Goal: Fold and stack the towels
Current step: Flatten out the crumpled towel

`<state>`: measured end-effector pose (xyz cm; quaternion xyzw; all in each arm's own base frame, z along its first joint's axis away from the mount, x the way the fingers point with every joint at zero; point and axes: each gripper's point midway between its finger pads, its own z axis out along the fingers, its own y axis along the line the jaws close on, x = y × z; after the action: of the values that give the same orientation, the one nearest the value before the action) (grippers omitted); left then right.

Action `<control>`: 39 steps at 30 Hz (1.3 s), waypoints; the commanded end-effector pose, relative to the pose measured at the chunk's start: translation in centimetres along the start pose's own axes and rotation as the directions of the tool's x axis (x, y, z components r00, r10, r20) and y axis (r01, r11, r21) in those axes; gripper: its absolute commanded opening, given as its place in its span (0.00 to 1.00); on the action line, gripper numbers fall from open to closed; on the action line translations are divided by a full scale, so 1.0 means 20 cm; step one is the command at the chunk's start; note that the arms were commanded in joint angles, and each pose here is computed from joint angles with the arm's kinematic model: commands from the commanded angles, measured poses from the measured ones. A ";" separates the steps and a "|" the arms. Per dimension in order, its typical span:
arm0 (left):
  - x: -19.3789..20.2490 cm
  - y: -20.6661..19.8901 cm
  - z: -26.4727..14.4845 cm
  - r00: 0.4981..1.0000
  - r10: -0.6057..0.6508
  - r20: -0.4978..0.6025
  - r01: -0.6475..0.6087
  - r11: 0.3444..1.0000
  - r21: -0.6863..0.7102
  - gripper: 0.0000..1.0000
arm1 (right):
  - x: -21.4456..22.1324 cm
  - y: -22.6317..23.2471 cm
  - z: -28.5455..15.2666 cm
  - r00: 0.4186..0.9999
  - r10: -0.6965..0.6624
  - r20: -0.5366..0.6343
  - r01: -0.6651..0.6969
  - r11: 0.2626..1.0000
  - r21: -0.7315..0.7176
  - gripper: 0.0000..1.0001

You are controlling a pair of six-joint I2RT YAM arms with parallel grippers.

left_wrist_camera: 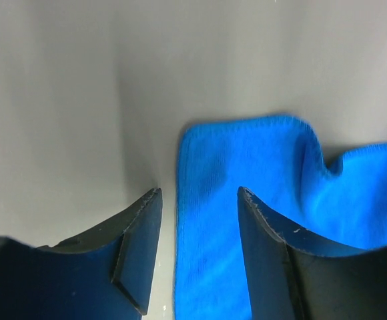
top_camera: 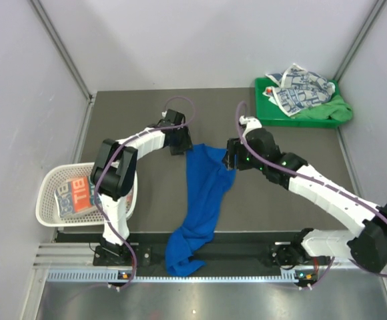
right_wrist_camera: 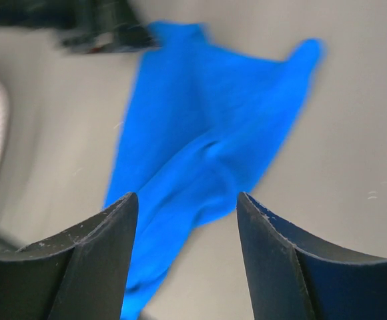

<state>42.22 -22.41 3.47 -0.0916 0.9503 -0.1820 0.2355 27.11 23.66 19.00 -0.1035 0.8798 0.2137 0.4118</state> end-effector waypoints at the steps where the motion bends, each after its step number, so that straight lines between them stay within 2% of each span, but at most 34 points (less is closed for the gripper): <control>1: -0.05 0.08 0.05 0.998 0.050 0.040 -0.046 0.992 -0.115 0.54 | -0.14 -0.10 0.10 0.997 0.057 0.052 -0.059 0.998 0.025 0.60; 9: 0.05 0.13 0.16 0.992 0.120 -0.047 -0.127 0.968 -0.216 0.50 | -0.19 -0.41 0.38 0.989 0.146 0.025 -0.148 0.980 0.132 0.57; 12: 0.08 0.18 0.18 0.991 0.117 -0.063 -0.129 0.957 -0.259 0.41 | -0.14 -0.48 0.53 0.986 0.162 -0.024 -0.156 0.974 0.164 0.57; 13: 0.09 0.19 0.18 0.991 0.117 -0.064 -0.130 0.955 -0.267 0.32 | -0.16 -0.49 0.55 0.986 0.165 -0.022 -0.159 0.973 0.165 0.56; 16: 0.10 0.20 0.18 0.991 0.114 -0.066 -0.128 0.953 -0.274 0.17 | -0.12 -0.52 0.67 0.981 0.181 -0.064 -0.169 0.972 0.161 0.55; 17: 0.10 0.21 0.17 0.992 0.112 -0.066 -0.126 0.952 -0.279 0.07 | -0.11 -0.53 0.69 0.980 0.184 -0.073 -0.170 0.971 0.168 0.54; 19: 0.06 0.21 0.13 0.992 0.118 -0.040 -0.124 0.947 -0.297 0.00 | -0.10 -0.56 0.74 0.979 0.185 -0.085 -0.166 0.968 0.190 0.54; 24: -0.04 0.27 -0.02 0.992 0.125 0.034 -0.105 0.928 -0.358 0.00 | -0.10 -0.60 0.76 0.977 0.197 -0.077 -0.179 0.963 0.200 0.55; 28: -0.13 0.36 -0.15 0.993 0.081 0.080 -0.046 0.926 -0.375 0.00 | -0.12 -0.59 0.74 0.978 0.200 -0.057 -0.187 0.966 0.178 0.56; 33: -0.14 0.45 -0.22 0.995 0.049 0.090 -0.010 0.922 -0.388 0.00 | -0.15 -0.58 0.76 0.978 0.201 -0.049 -0.190 0.967 0.171 0.57; 39: -0.16 0.46 -0.27 0.995 0.054 0.087 -0.019 0.932 -0.361 0.00 | -0.18 -0.57 0.86 0.981 0.184 -0.068 -0.172 0.973 0.156 0.57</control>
<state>41.63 -11.38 3.50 -0.1378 0.9594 0.0140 0.2457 42.67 20.49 6.93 0.0079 0.9294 0.1623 0.3314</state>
